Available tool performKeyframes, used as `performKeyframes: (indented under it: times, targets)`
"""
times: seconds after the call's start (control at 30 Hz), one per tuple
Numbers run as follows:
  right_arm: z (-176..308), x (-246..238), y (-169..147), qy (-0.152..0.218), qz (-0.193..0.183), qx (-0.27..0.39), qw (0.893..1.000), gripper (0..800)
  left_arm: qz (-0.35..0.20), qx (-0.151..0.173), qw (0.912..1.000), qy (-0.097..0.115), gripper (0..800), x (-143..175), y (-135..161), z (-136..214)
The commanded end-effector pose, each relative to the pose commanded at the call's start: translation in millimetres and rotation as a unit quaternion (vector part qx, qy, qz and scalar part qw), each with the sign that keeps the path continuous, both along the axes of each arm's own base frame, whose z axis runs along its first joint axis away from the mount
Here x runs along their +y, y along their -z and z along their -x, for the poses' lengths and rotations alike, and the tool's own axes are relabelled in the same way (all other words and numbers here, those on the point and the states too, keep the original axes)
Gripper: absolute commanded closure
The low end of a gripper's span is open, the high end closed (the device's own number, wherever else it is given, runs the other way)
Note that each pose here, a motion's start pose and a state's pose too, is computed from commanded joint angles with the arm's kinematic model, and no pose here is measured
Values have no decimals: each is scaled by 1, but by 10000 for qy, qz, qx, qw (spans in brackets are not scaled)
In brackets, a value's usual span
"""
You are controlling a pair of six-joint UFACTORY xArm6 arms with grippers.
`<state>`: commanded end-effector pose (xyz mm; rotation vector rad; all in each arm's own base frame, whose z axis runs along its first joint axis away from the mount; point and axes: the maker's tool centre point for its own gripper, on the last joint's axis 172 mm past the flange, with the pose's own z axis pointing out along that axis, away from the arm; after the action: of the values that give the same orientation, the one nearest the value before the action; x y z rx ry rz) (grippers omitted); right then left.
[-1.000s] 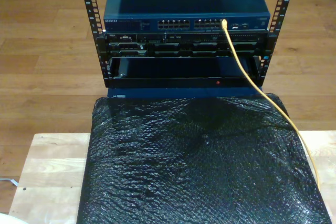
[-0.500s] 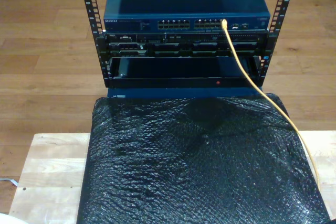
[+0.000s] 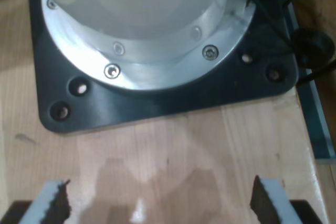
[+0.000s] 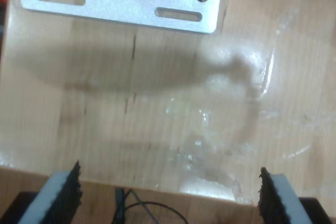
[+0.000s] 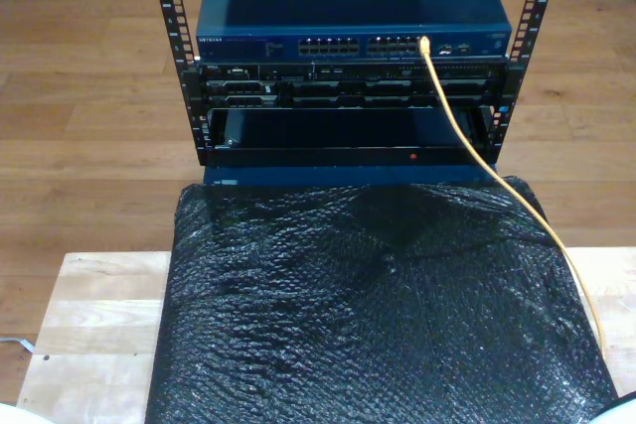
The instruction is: Grab the cable and plug it in
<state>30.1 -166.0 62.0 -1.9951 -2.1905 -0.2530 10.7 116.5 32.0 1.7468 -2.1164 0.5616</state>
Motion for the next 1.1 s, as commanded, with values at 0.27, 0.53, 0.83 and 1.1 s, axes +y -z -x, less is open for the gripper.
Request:
performKeyframes:
  times: [0.27, 0.53, 0.83, 1.1]
  targets:
    - [3, 9, 20, -140, -92, -27, 9999, 2, 0, 0, 10000, 0, 0, 0, 0, 0]
    - [5, 19, 33, -86, -238, -13, 9997, 2, 0, 0, 10000, 0, 0, 0, 0, 0]
    - [6, 15, 36, -9, -100, -29, 9999, 2, 0, 0, 10000, 0, 0, 0, 0, 0]
    - [6, 16, 37, -8, -100, -29, 9999, 2, 0, 0, 10000, 8, 0, 0, 0, 0]
